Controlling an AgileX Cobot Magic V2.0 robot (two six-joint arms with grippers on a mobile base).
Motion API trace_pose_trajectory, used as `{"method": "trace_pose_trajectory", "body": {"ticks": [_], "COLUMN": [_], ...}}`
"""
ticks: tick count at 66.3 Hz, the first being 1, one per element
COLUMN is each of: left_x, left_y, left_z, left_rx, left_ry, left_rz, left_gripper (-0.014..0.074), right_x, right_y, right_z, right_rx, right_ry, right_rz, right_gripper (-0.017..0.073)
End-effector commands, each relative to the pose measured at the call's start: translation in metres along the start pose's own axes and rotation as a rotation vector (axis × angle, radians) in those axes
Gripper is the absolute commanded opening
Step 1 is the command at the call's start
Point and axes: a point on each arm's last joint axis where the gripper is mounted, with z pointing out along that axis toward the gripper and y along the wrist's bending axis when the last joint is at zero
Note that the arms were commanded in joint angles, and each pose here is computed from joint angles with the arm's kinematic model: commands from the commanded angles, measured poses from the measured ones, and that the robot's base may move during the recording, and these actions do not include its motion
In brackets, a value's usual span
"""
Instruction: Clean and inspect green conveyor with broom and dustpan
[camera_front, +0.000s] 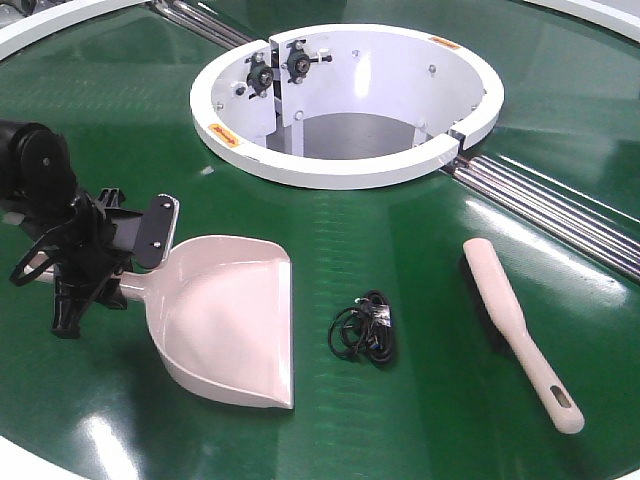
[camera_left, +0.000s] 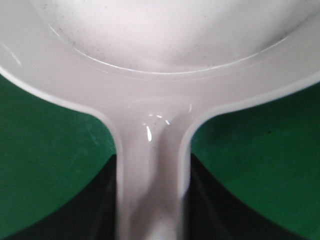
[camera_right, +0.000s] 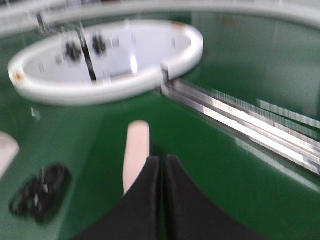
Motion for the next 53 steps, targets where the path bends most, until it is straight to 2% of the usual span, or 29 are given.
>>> {"method": "trace_pose_trajectory", "body": {"ticks": [1,6,11,21,27,35,47,53], "left_x": [-0.005,-0.005,-0.005,-0.005,-0.005,-0.005,-0.005,-0.005], "left_y": [0.001,0.001,0.001,0.001,0.001,0.001,0.001,0.001], "left_z": [-0.018,-0.018,-0.018,-0.018,-0.018,-0.018,-0.018,-0.018], "left_rx": [-0.036,-0.036,-0.036,-0.036,-0.036,-0.036,-0.036,-0.036], "left_ry": [-0.019,-0.019,-0.019,-0.019,-0.019,-0.019,-0.019,-0.019], "left_rz": [0.019,0.019,0.019,0.019,0.019,0.019,0.019,0.019], "left_gripper": [-0.0007,-0.0007,-0.0007,-0.0007,-0.0007,-0.0007,-0.0007,-0.0007], "right_x": [-0.017,-0.017,-0.015,-0.011,-0.009,-0.017,-0.035,-0.045], "right_y": [0.0,0.0,0.0,-0.001,-0.001,0.004,0.013,0.018], "right_z": [0.008,0.017,0.023,0.036,0.043,0.051,0.063,0.075], "right_rx": [0.008,0.01,0.012,0.019,0.016,-0.009,-0.053,-0.07], "right_ry": [0.074,0.114,0.156,0.226,0.284,0.33,0.422,0.458], "right_rz": [-0.037,-0.037,-0.005,-0.021,-0.038,-0.062,-0.102,-0.115], "right_gripper": [-0.001,-0.001,-0.001,0.0006,0.0053,0.0185,0.0451,0.0549]}}
